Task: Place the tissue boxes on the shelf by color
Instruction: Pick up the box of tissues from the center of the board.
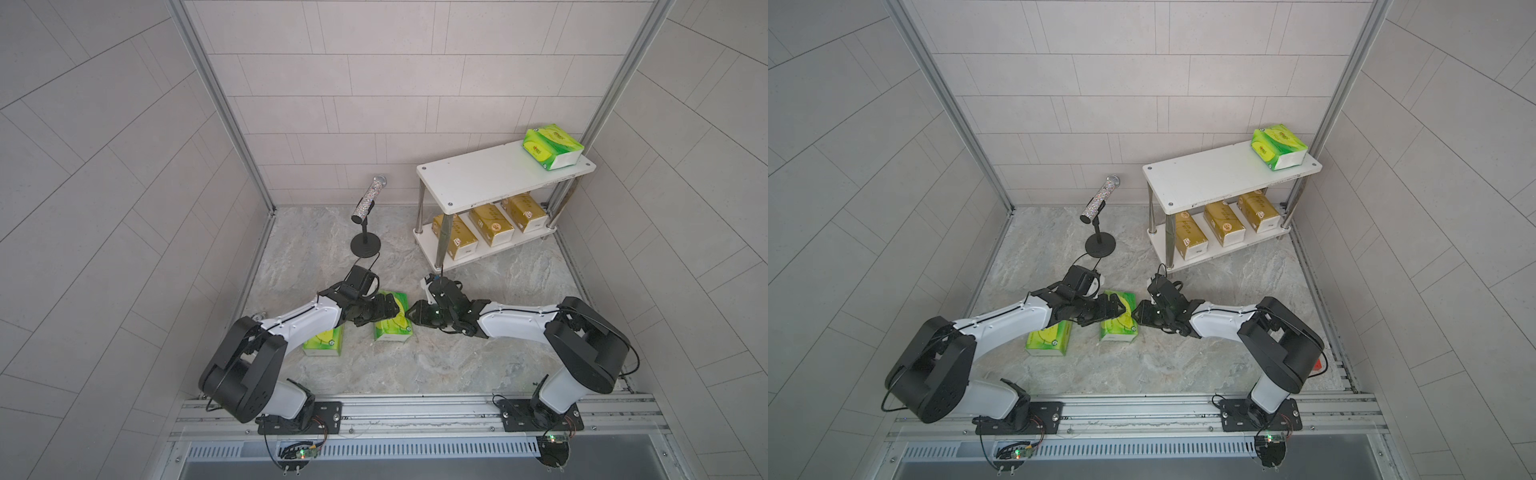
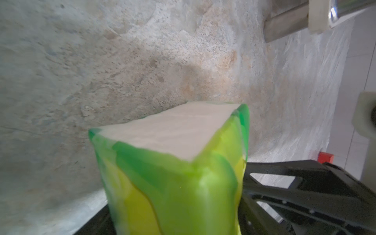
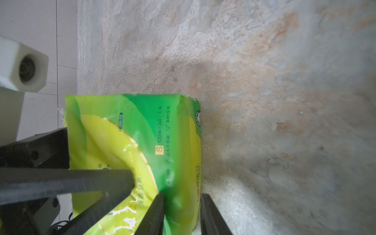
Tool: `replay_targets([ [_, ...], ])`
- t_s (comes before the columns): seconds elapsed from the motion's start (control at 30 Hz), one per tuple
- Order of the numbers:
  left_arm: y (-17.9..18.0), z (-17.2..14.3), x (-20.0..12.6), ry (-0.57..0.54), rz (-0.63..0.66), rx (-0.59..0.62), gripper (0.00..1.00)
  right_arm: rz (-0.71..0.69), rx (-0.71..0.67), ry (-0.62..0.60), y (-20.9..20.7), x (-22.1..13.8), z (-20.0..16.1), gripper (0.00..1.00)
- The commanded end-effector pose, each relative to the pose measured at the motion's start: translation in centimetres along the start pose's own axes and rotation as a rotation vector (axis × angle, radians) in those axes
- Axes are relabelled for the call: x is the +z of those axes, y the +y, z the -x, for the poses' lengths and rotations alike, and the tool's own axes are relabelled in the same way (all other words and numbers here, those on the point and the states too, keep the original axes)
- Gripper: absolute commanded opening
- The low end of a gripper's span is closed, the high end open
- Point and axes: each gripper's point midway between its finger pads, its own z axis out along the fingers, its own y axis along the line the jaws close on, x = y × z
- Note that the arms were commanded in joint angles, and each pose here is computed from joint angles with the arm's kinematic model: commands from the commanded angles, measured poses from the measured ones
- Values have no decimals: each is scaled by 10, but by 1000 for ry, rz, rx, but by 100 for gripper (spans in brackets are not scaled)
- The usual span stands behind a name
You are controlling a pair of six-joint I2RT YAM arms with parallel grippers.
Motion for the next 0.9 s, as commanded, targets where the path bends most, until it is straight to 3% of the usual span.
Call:
replay_targets([
  [0.0, 1, 3, 3, -15, -15, -32, 78, -148, 8, 71, -40, 1, -21, 34],
  [0.2, -4, 10, -12, -57, -3, -80, 64, -143, -57, 37, -31, -9, -11, 41],
  [0.43, 2, 19, -31, -90, 56, -176, 62, -99, -250, -113, 5, -56, 22, 60],
  [0.5, 2, 23, -38, -95, 67, -217, 62, -74, -344, -156, 20, -76, 28, 66],
  [0.63, -4, 32, -54, -90, 70, -296, 61, -26, -661, -217, 55, -109, 20, 76],
  [0.87, -16, 35, -83, -90, 30, -463, 61, -81, -1157, -333, 88, -126, -11, 84],
])
